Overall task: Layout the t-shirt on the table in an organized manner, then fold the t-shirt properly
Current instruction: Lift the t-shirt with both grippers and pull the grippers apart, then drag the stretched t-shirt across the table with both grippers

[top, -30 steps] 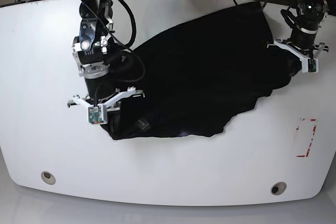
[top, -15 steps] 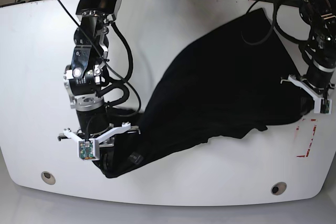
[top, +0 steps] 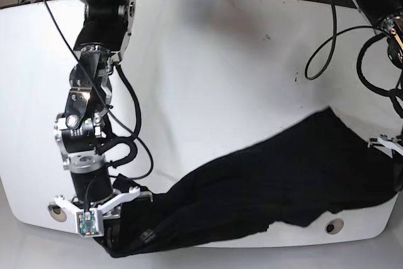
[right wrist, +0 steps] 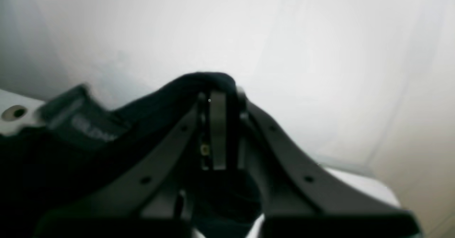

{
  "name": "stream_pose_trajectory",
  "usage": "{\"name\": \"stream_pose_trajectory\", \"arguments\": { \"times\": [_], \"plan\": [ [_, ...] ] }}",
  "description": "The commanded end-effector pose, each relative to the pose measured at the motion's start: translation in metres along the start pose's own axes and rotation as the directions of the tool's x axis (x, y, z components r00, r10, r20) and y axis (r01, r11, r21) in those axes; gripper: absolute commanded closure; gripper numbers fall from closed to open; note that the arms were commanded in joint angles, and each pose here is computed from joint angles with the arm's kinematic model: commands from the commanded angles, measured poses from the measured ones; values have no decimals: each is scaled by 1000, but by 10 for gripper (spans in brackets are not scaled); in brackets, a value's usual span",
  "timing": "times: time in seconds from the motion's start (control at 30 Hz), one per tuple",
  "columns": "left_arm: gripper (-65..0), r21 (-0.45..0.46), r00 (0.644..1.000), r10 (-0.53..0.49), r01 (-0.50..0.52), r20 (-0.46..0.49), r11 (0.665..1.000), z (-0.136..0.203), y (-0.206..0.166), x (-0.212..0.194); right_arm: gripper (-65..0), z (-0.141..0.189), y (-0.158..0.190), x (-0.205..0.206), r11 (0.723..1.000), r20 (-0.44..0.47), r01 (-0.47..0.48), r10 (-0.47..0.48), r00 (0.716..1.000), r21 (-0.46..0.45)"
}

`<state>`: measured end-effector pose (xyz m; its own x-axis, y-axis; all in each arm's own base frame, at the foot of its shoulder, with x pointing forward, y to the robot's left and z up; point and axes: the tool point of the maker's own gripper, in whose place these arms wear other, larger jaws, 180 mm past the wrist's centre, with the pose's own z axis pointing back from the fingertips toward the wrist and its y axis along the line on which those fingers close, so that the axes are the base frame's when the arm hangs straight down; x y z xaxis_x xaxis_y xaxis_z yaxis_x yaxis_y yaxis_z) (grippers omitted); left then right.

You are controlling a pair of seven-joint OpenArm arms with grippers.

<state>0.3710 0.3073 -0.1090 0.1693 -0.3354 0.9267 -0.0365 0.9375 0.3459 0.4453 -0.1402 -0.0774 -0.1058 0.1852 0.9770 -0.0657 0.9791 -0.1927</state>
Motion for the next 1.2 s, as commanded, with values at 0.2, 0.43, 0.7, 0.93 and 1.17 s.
{"name": "stream_pose_trajectory", "arguments": {
  "times": [0.2, 0.43, 0.7, 0.93, 1.17],
  "plan": [
    [0, 96, 984, -57, 42, 169, 994, 6, 38, 69, 0, -19, -40, 50, 996, 100, -55, 62, 993, -68],
    [0, 123, 977, -76, 52, 200, 991, 9, 49, 84, 0, -23, -64, 56, 992, 98, -67, 78, 992, -111],
    [0, 101, 988, -62, 47, 142, 994, 5, 43, 61, 0, -17, -67, 29, 991, 41, -61, 66, 997, -118],
    [0, 127, 994, -1, -13, 109, 992, 8, 54, 39, 0, -13, -73, 2, 991, -18, -50, 48, 999, -125],
    [0, 129, 994, 7, -21, 112, 991, 8, 55, 40, 0, -13, -79, -3, 991, -34, -50, 46, 998, -125]
  ]
}}
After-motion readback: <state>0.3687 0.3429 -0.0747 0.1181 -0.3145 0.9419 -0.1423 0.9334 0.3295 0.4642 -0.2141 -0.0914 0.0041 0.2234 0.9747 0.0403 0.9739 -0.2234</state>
